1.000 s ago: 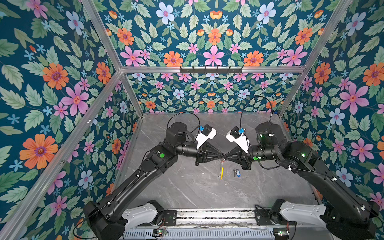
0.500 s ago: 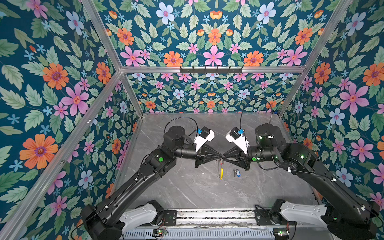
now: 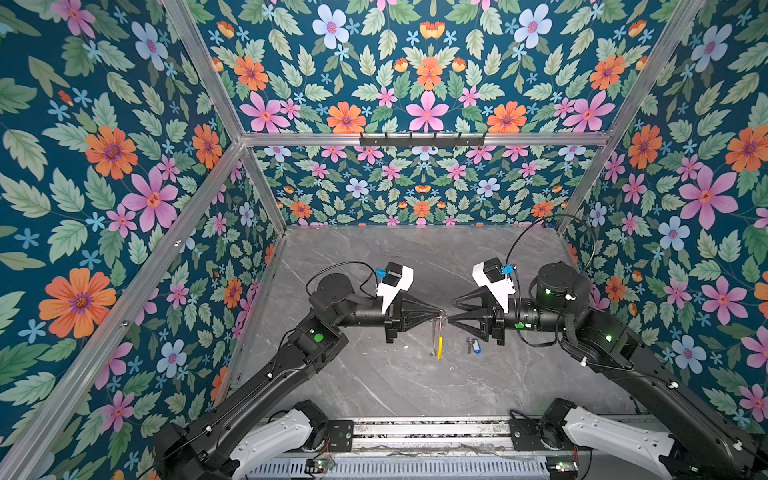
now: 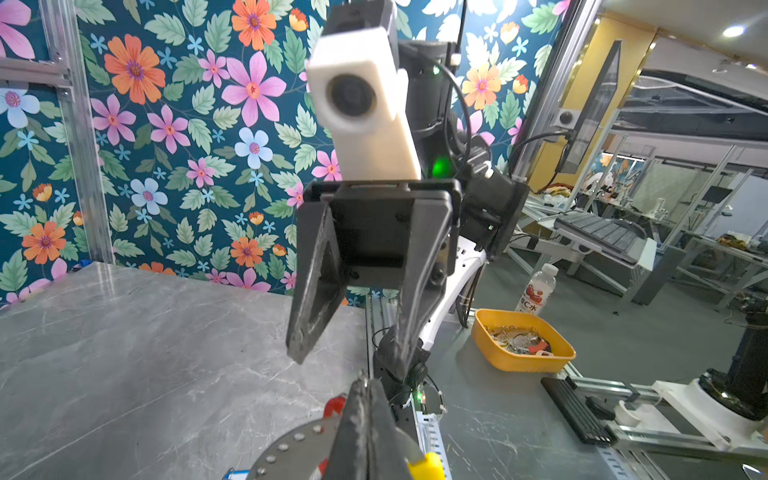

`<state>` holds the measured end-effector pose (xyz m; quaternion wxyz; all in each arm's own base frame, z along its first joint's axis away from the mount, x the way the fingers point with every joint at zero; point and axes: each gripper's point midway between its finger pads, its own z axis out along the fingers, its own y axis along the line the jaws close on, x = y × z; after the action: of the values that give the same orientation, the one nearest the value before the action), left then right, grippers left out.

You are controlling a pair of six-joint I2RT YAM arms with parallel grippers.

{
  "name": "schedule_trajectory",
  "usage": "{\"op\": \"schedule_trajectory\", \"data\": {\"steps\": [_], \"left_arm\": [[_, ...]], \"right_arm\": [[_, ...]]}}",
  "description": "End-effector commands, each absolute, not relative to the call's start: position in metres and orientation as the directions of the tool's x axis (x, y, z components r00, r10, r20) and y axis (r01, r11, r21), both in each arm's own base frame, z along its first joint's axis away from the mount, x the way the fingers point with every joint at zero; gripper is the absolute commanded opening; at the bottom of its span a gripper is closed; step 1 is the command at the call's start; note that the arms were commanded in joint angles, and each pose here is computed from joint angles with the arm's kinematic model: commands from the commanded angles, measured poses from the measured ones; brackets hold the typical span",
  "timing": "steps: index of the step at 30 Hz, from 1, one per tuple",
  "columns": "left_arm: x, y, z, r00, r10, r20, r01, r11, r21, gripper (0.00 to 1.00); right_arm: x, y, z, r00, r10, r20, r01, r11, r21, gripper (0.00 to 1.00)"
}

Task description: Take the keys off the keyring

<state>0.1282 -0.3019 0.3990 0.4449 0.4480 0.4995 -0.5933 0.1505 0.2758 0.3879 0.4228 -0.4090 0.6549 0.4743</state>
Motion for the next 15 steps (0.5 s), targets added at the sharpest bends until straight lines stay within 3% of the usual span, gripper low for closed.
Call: {"op": "schedule_trajectory", "data": {"steps": [1, 7, 15], "left_arm": [[0.124, -0.298, 0.418, -0.171, -0.153, -0.973, 0.98, -0.129, -0.152, 0.0], [0.123, -0.298, 0.417, -0.179, -0.157, -0.971, 0.978, -0.132, -0.159, 0.0], [0.124, -0.298, 0.417, -0.189, -0.169, -0.967, 0.977, -0.133, -0.167, 0.0]], "right_arm": [[0.141, 0.282, 0.408, -0.249, -0.073, -0.966, -0.965, 0.107, 0.24, 0.5], [0.145, 0.284, 0.401, -0.262, -0.086, -0.961, -0.961, 0.118, 0.251, 0.42], [0.15, 0.284, 0.395, -0.279, -0.1, -0.955, -0.953, 0.15, 0.263, 0.21]]}}
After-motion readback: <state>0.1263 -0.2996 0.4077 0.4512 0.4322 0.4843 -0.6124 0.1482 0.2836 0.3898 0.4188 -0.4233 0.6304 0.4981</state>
